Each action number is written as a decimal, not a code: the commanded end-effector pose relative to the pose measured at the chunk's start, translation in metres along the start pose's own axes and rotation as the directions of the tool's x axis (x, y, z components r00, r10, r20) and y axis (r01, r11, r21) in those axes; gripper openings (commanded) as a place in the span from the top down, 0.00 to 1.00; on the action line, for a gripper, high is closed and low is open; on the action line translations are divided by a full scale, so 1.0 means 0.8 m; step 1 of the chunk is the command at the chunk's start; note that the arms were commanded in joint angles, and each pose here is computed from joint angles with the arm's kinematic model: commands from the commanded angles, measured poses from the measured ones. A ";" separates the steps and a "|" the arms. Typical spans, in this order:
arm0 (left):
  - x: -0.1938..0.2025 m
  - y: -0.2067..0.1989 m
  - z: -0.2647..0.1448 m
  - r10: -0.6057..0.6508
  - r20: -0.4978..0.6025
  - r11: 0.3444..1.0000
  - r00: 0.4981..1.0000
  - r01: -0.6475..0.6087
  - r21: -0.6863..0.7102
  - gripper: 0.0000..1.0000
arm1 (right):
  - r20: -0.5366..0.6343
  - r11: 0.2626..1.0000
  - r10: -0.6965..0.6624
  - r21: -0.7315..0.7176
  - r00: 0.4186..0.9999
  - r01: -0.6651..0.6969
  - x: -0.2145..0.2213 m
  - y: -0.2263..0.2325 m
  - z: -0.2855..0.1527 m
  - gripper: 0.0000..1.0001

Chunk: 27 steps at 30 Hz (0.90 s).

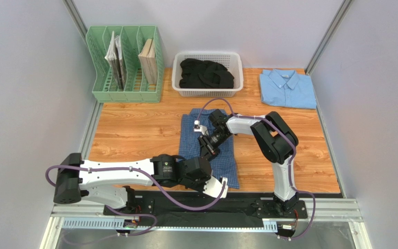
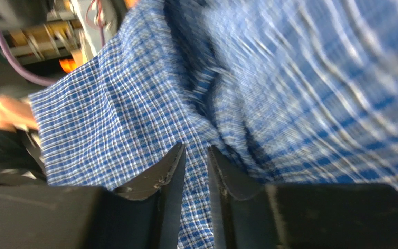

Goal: Fold and stack the long sleeve shirts
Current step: Fold the shirt

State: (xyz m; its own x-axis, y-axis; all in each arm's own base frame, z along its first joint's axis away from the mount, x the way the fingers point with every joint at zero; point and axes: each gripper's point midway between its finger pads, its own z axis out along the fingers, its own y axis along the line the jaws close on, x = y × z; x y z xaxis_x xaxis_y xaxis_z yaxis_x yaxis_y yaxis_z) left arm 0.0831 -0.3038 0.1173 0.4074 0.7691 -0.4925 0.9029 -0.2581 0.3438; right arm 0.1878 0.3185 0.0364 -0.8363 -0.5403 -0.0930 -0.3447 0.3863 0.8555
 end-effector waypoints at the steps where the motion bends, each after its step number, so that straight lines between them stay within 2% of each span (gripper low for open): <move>1: -0.016 -0.036 -0.048 -0.076 0.006 0.981 0.997 0.073 0.179 1.00 | 0.024 0.986 -0.165 -0.022 0.986 0.166 -0.005 0.053 -0.016 0.68; 4: -0.024 -0.027 -0.065 -0.075 0.039 0.980 0.996 0.067 0.189 1.00 | 0.074 0.985 -0.168 -0.027 0.983 0.171 -0.028 0.060 -0.052 0.66; 9: -0.012 0.006 -0.063 -0.104 0.028 0.968 0.994 0.094 0.232 1.00 | 0.177 0.988 -0.157 0.028 0.972 0.155 -0.082 0.039 -0.115 0.66; 12: -0.003 0.029 -0.055 -0.128 0.027 0.954 0.991 0.115 0.277 1.00 | 0.200 0.990 -0.138 0.063 0.970 0.128 -0.103 0.019 -0.132 0.66; 13: -0.013 0.039 -0.058 -0.137 0.056 0.950 0.989 0.115 0.292 1.00 | 0.217 0.987 -0.156 0.081 0.964 0.142 -0.116 0.017 -0.139 0.66; 15: 0.003 0.056 -0.048 -0.151 0.025 0.935 0.988 0.135 0.327 1.00 | 0.220 0.987 -0.137 0.116 0.966 0.114 -0.125 0.000 -0.143 0.66; 16: -0.005 0.069 -0.051 -0.151 0.055 0.935 0.987 0.125 0.333 1.00 | 0.230 0.985 -0.145 0.124 0.962 0.119 -0.134 -0.001 -0.147 0.66; 17: 0.008 0.082 -0.040 -0.146 0.043 0.930 0.988 0.122 0.348 1.00 | 0.227 0.986 -0.123 0.135 0.966 0.094 -0.136 -0.013 -0.147 0.66; 21: 0.027 0.129 -0.018 -0.133 0.041 0.927 0.990 0.110 0.358 0.99 | 0.237 0.996 -0.046 0.080 0.970 0.027 -0.144 -0.024 -0.148 0.66; 24: 0.043 0.163 0.007 -0.112 0.046 0.925 0.993 0.088 0.369 0.94 | 0.250 0.997 -0.031 0.079 0.968 0.012 -0.149 -0.030 -0.154 0.66; 27: 0.062 0.198 0.036 -0.123 0.063 0.929 0.990 0.092 0.358 0.81 | 0.273 0.993 -0.042 0.114 0.961 0.011 -0.156 -0.038 -0.167 0.65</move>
State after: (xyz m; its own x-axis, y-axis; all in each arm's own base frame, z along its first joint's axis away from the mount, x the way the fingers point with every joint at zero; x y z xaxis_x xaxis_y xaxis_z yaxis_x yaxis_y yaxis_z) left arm 0.2228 -0.3104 0.1296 0.2184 0.8243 -0.5223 0.9566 -0.2867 -0.0523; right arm 0.3378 0.2801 0.0735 -0.9040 -0.3683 -0.2170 -0.3788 0.4546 0.8062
